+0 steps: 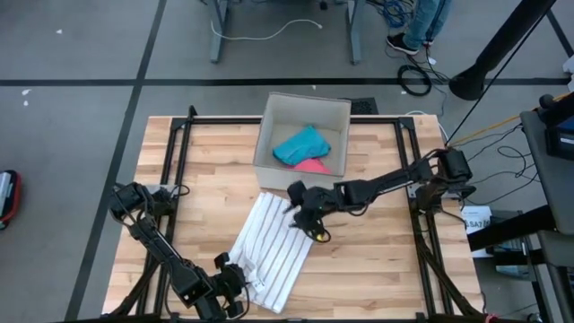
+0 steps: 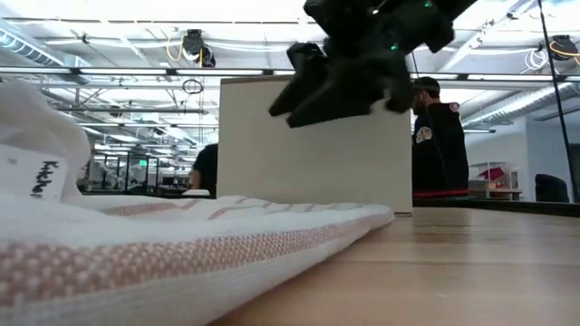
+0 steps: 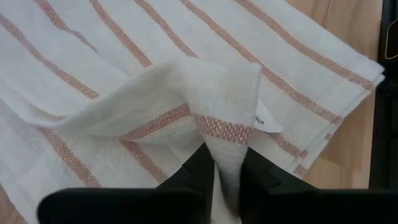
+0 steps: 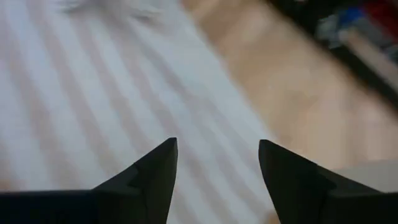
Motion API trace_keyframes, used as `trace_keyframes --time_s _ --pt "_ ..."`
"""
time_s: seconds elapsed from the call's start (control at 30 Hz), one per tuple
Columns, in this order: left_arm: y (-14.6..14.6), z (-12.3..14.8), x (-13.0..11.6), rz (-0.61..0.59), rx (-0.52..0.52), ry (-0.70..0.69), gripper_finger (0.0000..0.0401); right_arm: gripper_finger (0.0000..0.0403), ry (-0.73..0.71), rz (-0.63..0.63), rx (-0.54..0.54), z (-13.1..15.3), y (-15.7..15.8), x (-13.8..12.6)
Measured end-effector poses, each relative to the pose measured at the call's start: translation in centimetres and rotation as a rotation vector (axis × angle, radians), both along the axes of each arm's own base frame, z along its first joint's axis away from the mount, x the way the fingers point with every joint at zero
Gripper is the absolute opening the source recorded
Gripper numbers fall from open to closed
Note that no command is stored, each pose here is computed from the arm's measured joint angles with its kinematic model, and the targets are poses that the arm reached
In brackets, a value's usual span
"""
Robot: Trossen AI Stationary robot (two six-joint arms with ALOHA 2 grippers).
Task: Fold towel
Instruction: Fold the white towel
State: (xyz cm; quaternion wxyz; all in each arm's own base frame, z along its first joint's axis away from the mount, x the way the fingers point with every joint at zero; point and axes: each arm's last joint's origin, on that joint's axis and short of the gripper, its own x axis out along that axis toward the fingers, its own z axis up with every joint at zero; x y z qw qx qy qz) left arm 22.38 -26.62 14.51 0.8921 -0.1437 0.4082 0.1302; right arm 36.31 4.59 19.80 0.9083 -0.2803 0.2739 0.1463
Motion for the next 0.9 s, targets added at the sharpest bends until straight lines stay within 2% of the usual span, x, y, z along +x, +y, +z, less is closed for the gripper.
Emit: trace_keyframes --time_s 0.17,0.3,0.43,0.57,0.7,0.8,0.9 --pt "-0.1 0.0 -0.1 -0.004 0.0 0.0 0.0083 0.0201 0.135 0.044 0.136 -1.5 1.9 -0.6" --pt "-0.3 -0.1 -0.4 -0.024 -0.027 0.033 0.0116 0.0197 0.223 0.048 0.153 -3.6 3.2 -0.6" --pt "-0.6 -0.2 -0.6 -0.066 -0.101 0.125 0.0141 0.0197 0.295 0.041 0.158 -5.9 3.8 -0.4" --pt "-0.8 -0.4 -0.9 -0.103 -0.191 0.248 0.0146 0.0196 0.337 0.018 0.166 -7.1 3.9 -0.4" --pt "-0.4 -0.5 -1.3 -0.093 -0.233 0.389 0.0147 0.0196 0.358 0.001 0.178 -7.4 3.9 -0.5" --pt "0.0 -0.6 -1.8 -0.083 -0.233 0.476 0.0147 0.0196 0.383 -0.008 0.18 -7.5 3.9 -0.6" --pt "0.0 -0.6 -2.0 -0.084 -0.228 0.499 0.0147 0.0196 0.429 -0.024 0.187 -7.6 3.8 -0.9"
